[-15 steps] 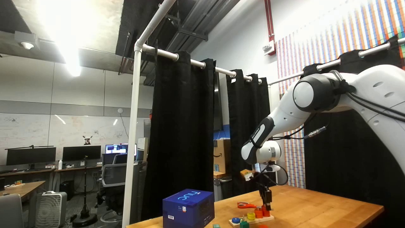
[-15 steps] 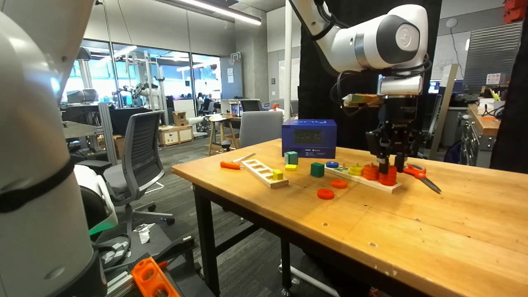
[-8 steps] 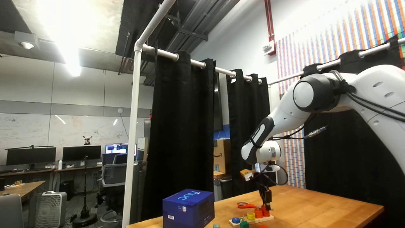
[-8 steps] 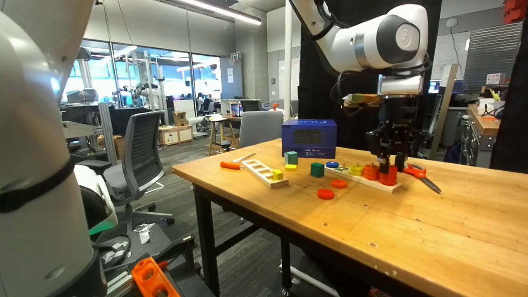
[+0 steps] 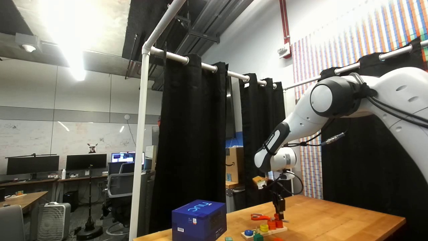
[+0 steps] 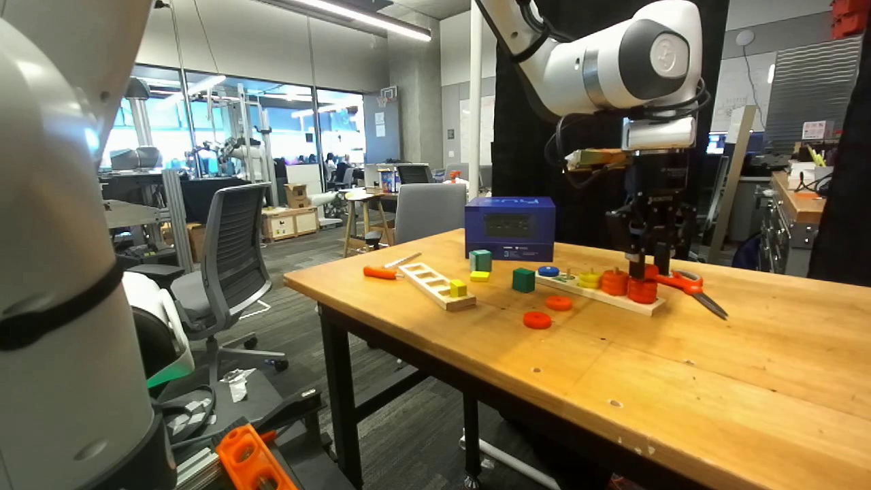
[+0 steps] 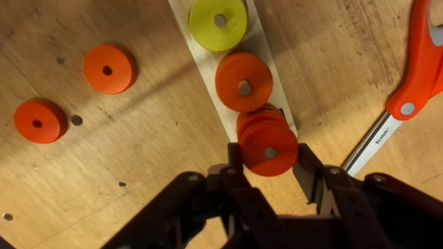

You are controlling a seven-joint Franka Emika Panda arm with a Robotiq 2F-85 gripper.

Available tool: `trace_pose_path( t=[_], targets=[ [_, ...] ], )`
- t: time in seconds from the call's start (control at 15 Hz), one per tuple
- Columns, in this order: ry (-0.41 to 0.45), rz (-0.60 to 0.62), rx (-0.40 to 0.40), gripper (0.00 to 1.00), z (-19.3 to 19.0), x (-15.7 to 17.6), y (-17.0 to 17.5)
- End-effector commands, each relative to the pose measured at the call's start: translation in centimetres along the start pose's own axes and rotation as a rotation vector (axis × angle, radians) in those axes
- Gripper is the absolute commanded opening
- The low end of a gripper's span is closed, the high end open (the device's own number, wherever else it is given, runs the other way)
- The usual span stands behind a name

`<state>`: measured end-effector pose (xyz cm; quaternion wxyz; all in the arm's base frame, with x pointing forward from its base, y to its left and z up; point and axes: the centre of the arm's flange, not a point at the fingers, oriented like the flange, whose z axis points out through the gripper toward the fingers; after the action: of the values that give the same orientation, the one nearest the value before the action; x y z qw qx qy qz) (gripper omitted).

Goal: Remove one orange ring from the right side of the wooden board

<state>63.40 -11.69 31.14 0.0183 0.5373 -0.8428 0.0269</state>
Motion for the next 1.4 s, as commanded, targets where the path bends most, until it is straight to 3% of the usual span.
trace_pose_path(
  t=[0.0, 0.53, 1.0, 1.33],
  targets=[
    [0.007, 0.003, 0.046, 0.19, -2.4, -0.2, 1.0],
    [-0.022, -0.018, -0.003, 0.19, -4.1, -0.1, 5.7],
    [-0.026, -0.013, -0.061, 0.18, -0.8, 1.5, 9.4],
    [-0.030, 0.002, -0.033, 0.18, 1.7, 3.0, 9.4]
  ],
)
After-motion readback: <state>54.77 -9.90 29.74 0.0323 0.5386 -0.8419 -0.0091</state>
